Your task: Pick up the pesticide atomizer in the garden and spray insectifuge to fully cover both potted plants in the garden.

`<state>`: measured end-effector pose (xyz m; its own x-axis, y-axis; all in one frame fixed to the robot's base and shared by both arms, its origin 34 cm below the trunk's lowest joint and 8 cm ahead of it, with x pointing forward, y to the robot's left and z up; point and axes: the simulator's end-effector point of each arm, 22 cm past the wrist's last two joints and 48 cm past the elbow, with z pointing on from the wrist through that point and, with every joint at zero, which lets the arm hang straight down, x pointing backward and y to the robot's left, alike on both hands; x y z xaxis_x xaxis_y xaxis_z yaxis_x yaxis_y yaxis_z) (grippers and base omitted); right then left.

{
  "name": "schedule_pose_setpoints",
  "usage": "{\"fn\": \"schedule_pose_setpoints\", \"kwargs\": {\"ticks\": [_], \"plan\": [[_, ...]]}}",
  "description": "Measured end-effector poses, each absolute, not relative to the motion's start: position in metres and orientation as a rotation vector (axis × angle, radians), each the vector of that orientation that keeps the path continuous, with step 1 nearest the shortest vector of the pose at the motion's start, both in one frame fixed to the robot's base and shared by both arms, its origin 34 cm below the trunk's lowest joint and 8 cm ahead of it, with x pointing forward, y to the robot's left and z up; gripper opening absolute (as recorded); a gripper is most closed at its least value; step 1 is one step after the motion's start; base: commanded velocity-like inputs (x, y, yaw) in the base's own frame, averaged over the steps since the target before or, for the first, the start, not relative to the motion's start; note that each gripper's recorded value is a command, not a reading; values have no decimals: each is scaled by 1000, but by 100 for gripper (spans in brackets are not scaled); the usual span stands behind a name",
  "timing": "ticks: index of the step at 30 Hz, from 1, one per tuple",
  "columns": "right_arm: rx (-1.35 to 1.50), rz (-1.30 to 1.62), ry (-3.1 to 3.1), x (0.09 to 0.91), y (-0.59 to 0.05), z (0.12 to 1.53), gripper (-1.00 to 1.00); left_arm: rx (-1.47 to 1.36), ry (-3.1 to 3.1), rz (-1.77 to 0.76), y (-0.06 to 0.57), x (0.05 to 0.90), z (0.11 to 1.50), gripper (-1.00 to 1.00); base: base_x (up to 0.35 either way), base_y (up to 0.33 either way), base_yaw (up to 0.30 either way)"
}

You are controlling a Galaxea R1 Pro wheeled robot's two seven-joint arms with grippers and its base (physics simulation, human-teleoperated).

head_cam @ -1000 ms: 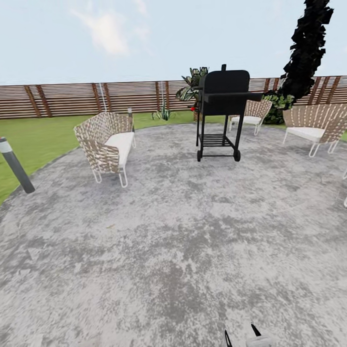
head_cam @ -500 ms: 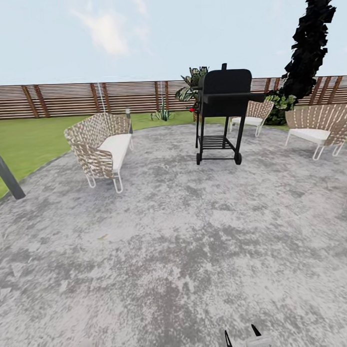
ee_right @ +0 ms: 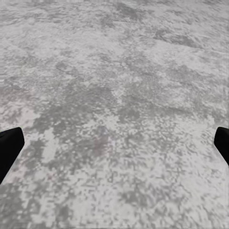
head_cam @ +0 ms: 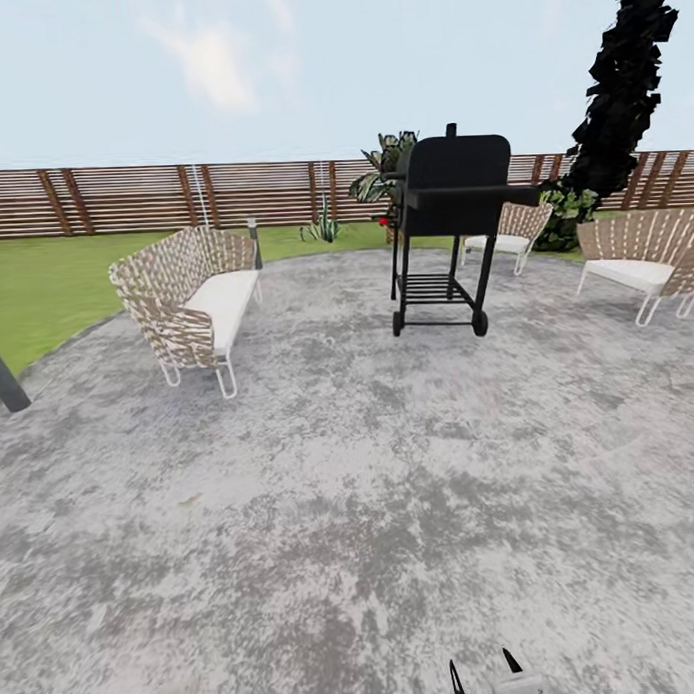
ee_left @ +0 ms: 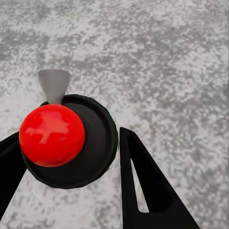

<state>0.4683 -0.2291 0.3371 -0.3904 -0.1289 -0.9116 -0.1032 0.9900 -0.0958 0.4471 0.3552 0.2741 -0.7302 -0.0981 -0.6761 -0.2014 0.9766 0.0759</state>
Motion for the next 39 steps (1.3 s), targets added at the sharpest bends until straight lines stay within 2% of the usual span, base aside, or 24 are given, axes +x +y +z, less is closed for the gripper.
{"fn": "schedule_pose_setpoints", "kwargs": {"ticks": [26,39], "plan": [[-164,-28,1975,468,-229,337,100,-208,2393,186,355,447,274,-100,337,0,0],[-164,-28,1973,469,-229,338,100,-208,2393,186,355,447,274,-100,338,0,66]]}}
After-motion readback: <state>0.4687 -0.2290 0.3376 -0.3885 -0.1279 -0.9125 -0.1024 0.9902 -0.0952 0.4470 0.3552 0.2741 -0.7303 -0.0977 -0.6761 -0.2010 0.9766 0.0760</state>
